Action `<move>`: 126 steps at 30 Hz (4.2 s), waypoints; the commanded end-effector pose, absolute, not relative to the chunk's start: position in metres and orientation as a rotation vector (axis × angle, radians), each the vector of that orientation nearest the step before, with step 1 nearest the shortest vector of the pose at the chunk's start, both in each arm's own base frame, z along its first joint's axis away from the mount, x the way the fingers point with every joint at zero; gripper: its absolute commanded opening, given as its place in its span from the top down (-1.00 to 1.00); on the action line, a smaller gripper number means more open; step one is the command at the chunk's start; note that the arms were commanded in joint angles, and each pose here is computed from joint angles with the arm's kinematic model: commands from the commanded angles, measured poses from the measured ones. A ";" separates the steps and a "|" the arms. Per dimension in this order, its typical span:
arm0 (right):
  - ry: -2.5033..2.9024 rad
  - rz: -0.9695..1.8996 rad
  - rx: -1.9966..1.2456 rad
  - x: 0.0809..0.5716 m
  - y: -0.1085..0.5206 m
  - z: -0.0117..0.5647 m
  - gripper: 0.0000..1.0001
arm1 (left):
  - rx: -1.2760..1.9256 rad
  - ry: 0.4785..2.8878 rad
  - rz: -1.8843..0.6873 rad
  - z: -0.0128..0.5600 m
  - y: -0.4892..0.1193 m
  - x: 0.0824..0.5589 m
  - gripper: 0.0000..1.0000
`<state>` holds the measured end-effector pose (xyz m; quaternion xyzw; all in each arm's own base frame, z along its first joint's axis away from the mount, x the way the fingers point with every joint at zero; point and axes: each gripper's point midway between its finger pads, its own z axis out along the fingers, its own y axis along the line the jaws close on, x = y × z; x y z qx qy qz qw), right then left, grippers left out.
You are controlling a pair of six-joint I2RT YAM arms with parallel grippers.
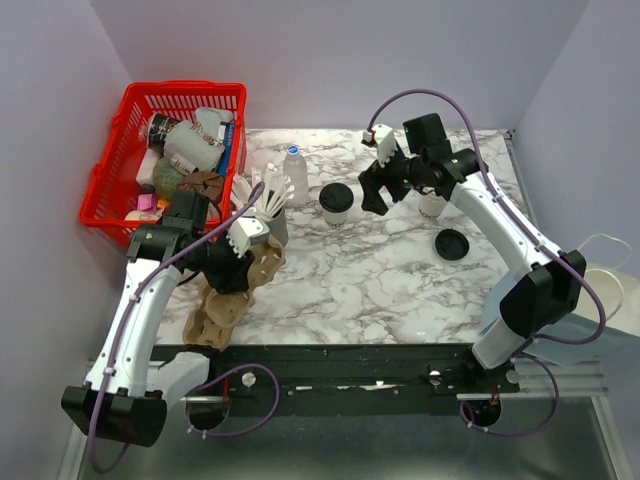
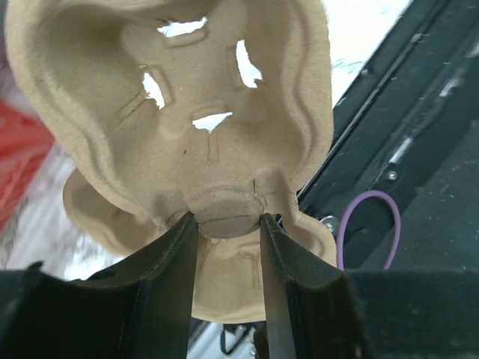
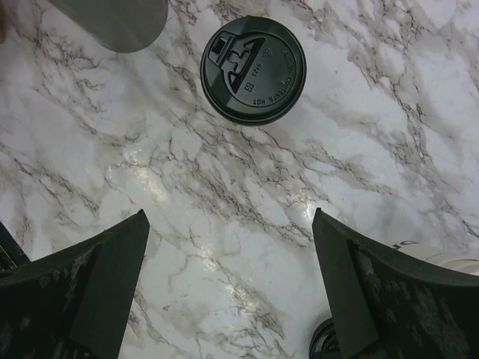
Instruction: Pack the takeout coffee
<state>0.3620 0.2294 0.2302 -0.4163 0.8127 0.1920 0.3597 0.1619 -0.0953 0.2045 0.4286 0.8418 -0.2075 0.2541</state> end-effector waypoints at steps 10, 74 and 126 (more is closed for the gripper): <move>1.922 0.379 -0.967 0.371 0.214 0.315 -0.98 | 1.362 2.268 -0.683 0.150 -0.162 0.183 0.51; 2.593 -0.409 -0.880 0.141 -0.144 0.264 -0.68 | 1.210 2.090 -0.881 0.147 -0.242 0.248 -0.28; 2.006 0.520 -1.285 0.180 0.105 0.310 0.99 | 1.237 2.177 -0.840 0.142 -0.231 0.242 -0.23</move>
